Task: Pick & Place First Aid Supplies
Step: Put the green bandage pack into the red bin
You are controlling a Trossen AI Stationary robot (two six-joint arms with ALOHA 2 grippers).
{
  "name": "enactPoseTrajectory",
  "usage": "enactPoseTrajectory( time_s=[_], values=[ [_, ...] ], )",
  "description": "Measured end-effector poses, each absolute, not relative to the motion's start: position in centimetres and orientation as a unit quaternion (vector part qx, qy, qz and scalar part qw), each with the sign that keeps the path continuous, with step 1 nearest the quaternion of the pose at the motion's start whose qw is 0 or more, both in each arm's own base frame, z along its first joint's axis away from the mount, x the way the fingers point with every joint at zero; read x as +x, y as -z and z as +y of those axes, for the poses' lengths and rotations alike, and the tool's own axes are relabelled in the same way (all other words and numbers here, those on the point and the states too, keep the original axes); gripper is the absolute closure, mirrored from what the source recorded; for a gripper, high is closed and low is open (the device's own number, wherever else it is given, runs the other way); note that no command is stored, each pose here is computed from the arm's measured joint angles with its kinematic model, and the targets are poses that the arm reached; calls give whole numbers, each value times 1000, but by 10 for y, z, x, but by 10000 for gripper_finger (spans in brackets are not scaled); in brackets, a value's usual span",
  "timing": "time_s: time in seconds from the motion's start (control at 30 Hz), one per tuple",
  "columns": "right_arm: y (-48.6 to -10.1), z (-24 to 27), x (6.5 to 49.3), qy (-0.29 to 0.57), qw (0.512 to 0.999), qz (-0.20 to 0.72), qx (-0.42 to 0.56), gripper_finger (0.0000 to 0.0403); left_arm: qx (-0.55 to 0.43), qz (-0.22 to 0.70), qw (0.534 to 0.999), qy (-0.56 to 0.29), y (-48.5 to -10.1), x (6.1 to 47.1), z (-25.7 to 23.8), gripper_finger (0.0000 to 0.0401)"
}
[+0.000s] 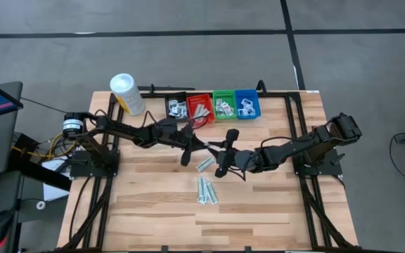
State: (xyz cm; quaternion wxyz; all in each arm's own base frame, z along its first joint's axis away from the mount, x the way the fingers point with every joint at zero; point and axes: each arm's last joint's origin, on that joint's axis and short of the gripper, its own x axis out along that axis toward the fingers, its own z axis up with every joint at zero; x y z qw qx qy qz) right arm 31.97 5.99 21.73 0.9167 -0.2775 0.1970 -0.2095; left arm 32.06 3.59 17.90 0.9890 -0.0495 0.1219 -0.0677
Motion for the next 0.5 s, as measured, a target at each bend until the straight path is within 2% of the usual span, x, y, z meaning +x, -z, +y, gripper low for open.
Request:
enactPoseTrajectory(
  time_s=[0.3,0.5],
  values=[
    [-206,58,314,225,902,248,-272,186,-50,123,990,-39,-178,315,72,395],
    [-198,55,310,238,896,279,-250,170,-40,121,980,-153,-178,302,117,394]
  ],
)
